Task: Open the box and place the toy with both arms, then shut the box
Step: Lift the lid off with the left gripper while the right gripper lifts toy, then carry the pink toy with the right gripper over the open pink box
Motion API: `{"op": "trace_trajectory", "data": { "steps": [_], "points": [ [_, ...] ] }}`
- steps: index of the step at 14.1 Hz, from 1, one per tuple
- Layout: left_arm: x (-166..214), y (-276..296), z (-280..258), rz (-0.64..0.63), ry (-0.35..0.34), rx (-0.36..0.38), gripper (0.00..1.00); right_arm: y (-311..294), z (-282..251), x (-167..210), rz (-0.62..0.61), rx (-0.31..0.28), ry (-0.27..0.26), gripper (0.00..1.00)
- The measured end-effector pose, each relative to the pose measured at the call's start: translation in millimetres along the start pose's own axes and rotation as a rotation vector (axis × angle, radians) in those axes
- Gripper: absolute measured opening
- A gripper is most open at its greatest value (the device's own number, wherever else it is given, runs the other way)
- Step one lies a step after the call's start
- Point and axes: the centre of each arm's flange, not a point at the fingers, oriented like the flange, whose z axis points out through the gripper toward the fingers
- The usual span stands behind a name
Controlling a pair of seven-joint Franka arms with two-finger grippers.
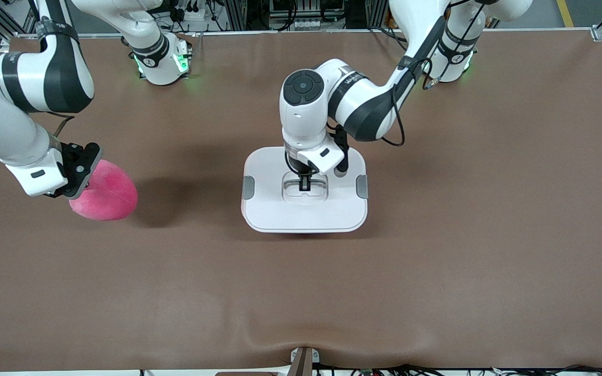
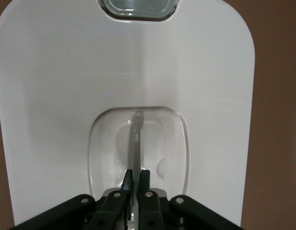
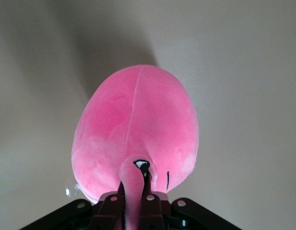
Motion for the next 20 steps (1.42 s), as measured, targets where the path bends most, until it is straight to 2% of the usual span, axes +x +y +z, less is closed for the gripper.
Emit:
{"op": "trace_trajectory", "data": {
  "steps": [5,7,10,12,16,20],
  "points": [
    [34,30,-16,-0.019,0.017,-0.039,0.07,3,-37,-1,0.095,0.003,0.019,0.11],
    [55,47,-22,-0.006,0.021,-0.048,0.07,1,-46,4,0.131,0.005,0.026,0.11],
    [98,77,-19,0.040,0.043,-0.033,0.07,-6,-57,22,0.220,0.023,0.067,0.11],
    [129,96,-17,0.053,0.053,-0.028,0.07,-15,-65,42,0.292,0.033,0.091,0.11],
    [197,132,-12,0.087,0.060,-0.004,0.07,-50,-97,108,0.436,0.050,0.139,0.11],
    [273,162,-9,0.126,0.021,0.028,0.07,-84,-132,171,0.595,0.131,0.194,0.11]
  ]
}}
